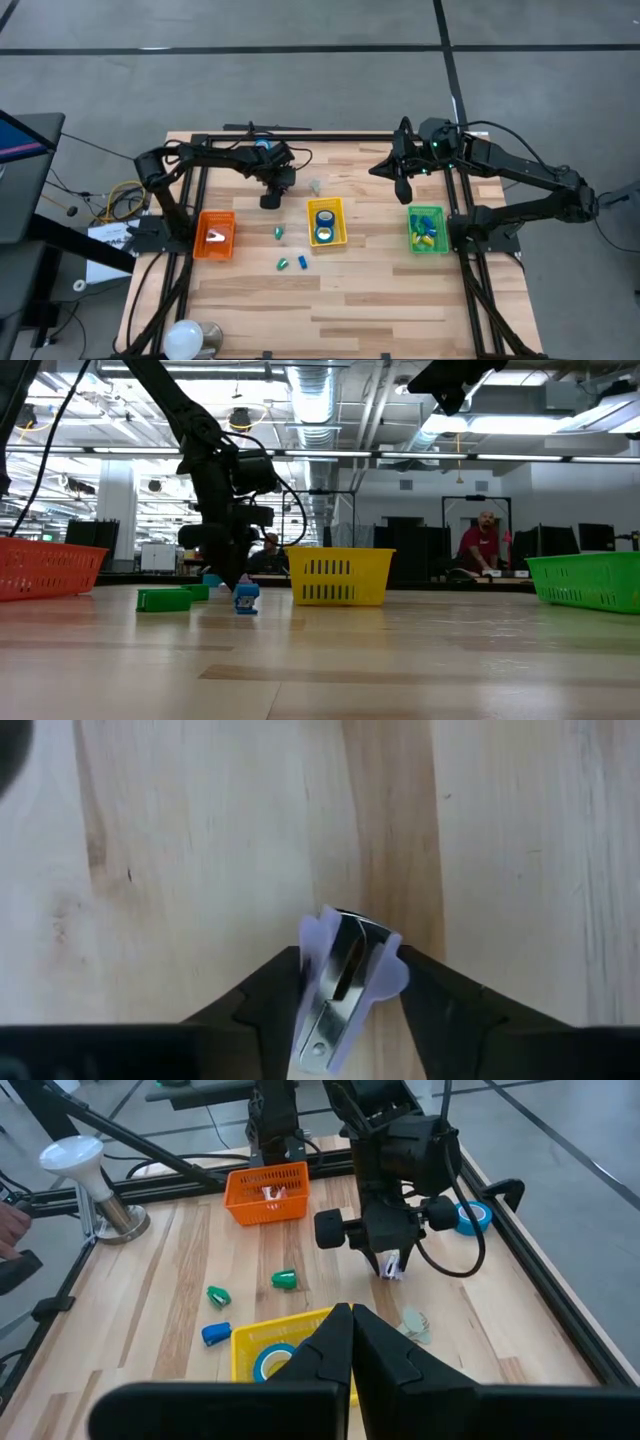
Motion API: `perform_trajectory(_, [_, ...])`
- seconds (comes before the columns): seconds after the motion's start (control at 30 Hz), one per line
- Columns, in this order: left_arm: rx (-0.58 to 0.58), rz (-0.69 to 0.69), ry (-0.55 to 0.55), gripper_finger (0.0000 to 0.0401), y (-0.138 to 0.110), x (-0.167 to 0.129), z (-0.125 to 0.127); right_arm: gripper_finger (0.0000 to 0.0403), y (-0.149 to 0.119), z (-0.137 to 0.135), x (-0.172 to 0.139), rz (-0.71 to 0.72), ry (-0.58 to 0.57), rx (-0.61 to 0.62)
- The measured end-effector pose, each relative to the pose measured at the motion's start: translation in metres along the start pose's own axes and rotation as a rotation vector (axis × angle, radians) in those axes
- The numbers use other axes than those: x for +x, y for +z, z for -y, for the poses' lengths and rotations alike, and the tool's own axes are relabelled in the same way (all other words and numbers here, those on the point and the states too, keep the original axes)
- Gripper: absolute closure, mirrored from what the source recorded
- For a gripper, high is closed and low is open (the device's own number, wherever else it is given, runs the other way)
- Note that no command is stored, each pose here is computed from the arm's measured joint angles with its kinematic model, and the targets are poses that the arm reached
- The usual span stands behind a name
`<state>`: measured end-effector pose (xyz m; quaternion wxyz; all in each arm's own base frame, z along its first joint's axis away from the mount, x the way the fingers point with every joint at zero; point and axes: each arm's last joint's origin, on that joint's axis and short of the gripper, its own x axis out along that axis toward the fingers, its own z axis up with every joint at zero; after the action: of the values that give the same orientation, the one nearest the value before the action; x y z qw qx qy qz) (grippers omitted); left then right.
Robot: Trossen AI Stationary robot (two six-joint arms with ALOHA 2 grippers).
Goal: Pick and place Stapler, Stapler remover, tape
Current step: Put the purple staple remover into the orange basket
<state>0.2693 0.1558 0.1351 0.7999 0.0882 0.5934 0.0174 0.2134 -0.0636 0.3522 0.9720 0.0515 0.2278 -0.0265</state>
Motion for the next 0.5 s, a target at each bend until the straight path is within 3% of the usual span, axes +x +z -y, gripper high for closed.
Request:
perform_trajectory(0.17, [-0.001,0.016,0.017,0.0255,0.000,-0.010,0.000,0.0403,0.000,0.000,0.000,0.000,0.000,0.000])
perform_trajectory(0.5, [-0.033,0.149,0.125,0.0291,0.003,-0.064,0.000,0.0403,0.000,0.000,0.000,0.001,0.000,-0.001])
